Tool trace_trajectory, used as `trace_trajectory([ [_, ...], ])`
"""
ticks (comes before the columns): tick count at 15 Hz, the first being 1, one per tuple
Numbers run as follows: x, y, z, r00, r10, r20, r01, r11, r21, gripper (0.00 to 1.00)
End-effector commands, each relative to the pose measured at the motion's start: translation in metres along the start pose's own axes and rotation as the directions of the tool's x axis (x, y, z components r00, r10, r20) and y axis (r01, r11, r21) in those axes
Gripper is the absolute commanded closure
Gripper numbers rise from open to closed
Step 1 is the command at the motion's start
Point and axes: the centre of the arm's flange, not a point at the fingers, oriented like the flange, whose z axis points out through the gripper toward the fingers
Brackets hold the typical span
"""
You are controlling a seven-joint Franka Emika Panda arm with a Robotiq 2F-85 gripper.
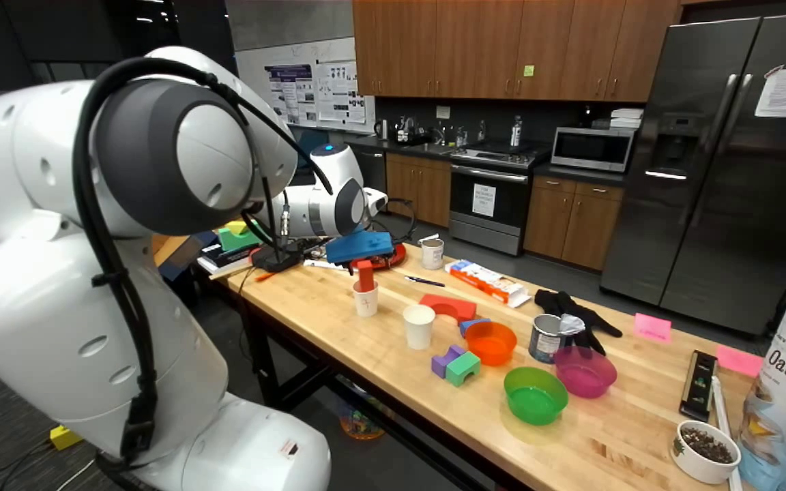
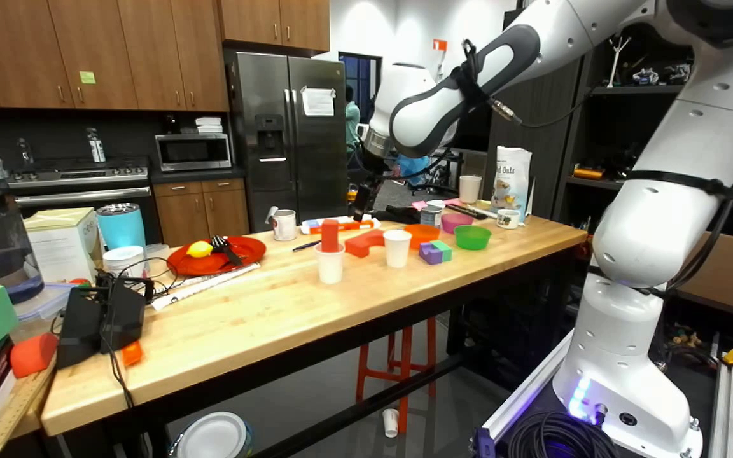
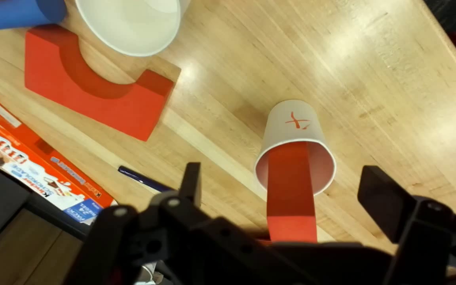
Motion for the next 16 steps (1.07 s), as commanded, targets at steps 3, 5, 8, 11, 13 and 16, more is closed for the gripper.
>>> trace_trajectory([
  [3,0.013,0.021,0.004,0.988,-0.117,-0.104,0.125,0.99,0.07,0.0],
  [5,0.015,0.026,0.004,0.977,-0.153,-0.149,0.167,0.982,0.085,0.0],
  [8,0.018,0.031,0.007,0.964,-0.188,-0.188,0.216,0.966,0.14,0.0],
  [11,0.018,0.032,0.014,0.954,-0.197,-0.226,0.245,0.946,0.211,0.0],
  [13,0.019,0.033,0.019,0.95,-0.199,-0.242,0.259,0.934,0.246,0.0],
  [16,0.021,0.035,0.025,0.947,-0.203,-0.25,0.272,0.919,0.284,0.0],
])
